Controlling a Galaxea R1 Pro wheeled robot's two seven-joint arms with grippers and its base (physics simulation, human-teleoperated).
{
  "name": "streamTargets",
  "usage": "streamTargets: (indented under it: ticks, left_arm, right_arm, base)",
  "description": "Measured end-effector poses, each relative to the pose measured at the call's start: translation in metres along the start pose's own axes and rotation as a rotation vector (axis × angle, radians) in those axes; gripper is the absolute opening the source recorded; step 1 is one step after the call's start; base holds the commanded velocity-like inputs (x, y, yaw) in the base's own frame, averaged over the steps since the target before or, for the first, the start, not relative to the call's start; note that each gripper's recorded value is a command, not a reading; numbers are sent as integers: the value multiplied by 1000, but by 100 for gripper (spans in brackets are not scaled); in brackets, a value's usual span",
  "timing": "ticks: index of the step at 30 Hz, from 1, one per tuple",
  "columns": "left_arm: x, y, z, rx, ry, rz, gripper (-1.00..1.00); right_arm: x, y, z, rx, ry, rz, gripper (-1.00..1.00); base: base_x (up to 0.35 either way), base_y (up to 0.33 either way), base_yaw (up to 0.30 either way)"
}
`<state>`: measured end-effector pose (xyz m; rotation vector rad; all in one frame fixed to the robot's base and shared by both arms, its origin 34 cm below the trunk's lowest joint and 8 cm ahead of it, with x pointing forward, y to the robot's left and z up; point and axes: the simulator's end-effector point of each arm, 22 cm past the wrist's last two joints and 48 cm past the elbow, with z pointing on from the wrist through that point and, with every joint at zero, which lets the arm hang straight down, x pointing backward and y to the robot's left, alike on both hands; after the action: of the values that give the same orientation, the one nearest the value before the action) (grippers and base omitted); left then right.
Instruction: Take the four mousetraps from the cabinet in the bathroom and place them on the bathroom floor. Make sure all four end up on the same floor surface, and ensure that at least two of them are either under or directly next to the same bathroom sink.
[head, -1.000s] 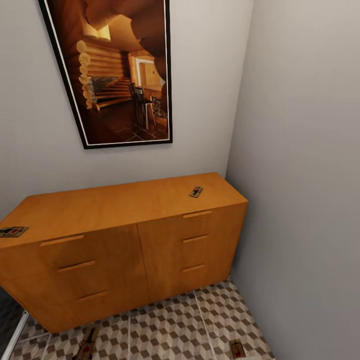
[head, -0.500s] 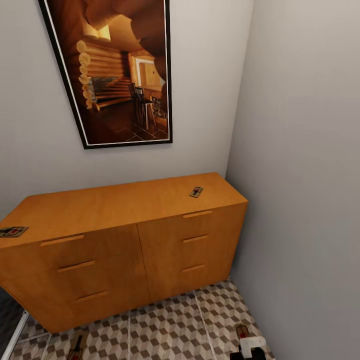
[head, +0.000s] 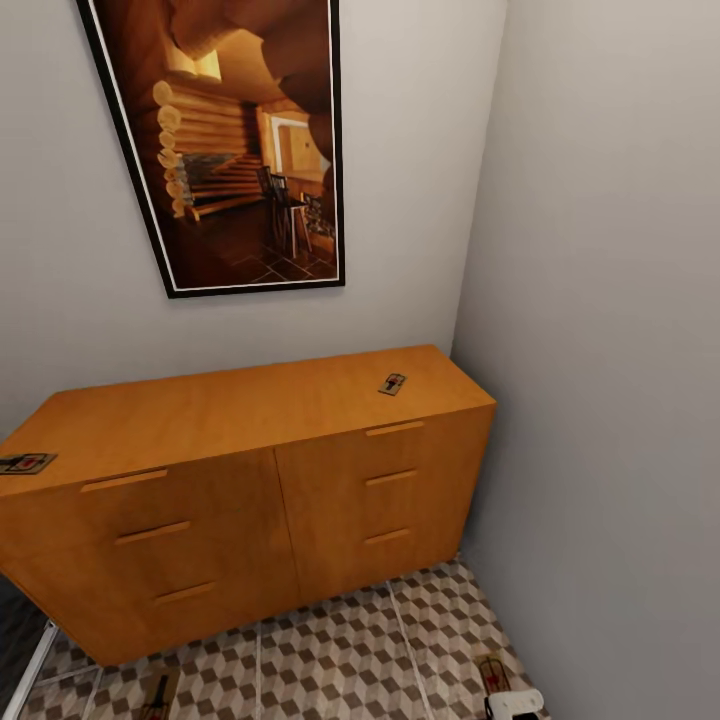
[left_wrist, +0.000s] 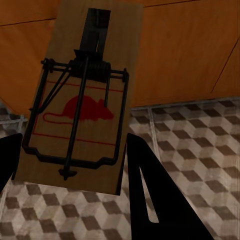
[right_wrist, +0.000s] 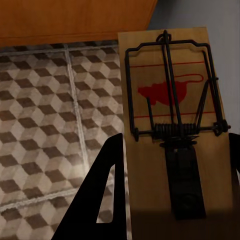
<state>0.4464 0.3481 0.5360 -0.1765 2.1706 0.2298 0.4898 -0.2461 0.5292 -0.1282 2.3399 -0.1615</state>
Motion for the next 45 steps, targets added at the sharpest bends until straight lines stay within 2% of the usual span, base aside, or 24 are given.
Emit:
streamTargets:
  ticks: [32,45]
  left_arm:
    - [2,-2,0,7,8,0,-100]
    - [7,-3,-1,6,22,1,-100]
  right_arm:
    - [-4,-2,0,6,-16,5,-100]
    - [0,-2,0,6,-9,5,-100]
  base:
    - [0,0,0]
    - [0,0,208]
